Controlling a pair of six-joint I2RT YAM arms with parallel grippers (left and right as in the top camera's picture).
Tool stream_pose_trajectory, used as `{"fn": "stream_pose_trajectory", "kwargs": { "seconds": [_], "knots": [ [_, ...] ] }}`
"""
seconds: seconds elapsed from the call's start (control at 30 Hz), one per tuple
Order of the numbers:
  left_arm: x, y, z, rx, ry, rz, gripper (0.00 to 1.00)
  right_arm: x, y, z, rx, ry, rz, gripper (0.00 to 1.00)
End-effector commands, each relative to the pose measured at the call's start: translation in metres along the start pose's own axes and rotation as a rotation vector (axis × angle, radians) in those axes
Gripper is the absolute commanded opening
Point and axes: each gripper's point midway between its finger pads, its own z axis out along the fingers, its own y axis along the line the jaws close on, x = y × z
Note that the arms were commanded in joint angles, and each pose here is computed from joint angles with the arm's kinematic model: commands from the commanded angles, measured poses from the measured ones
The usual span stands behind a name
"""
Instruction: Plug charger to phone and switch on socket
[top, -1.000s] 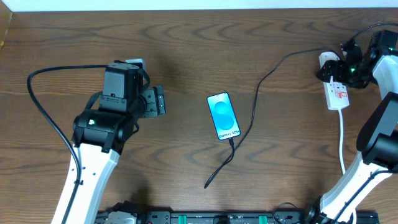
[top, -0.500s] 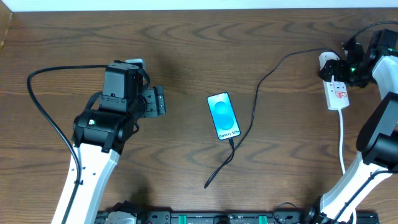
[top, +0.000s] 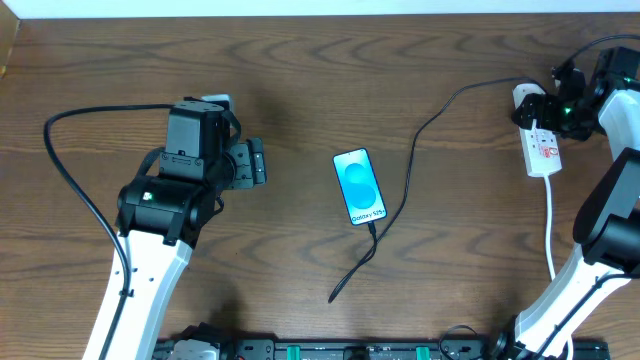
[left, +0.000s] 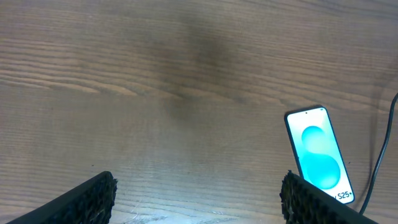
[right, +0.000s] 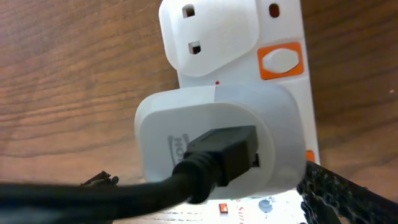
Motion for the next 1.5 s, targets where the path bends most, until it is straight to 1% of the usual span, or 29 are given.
{"fn": "stream_pose_trajectory", "kwargs": {
  "seconds": [0.0, 0.63, 1.07, 1.47],
  "knots": [
    [-0.001, 0.002, -0.001, -0.012, -0.004, 0.009, 0.84, 0.001, 0.011, -0.003, -0.044, -0.001, 0.023, 0.91],
    [-0.001, 0.002, -0.001, -0.012, -0.004, 0.009, 0.84, 0.002, 0.018, -0.001, -0.088, -0.004, 0.040, 0.90],
    [-0.001, 0.002, -0.001, -0.012, -0.004, 0.009, 0.84, 0.029, 0.024, 0.017, -0.149, 0.039, 0.093, 0.89],
    [-0.001, 0.002, -0.001, -0.012, -0.004, 0.009, 0.85, 0.028, 0.028, 0.017, -0.170, 0.036, 0.099, 0.88]
  ]
}}
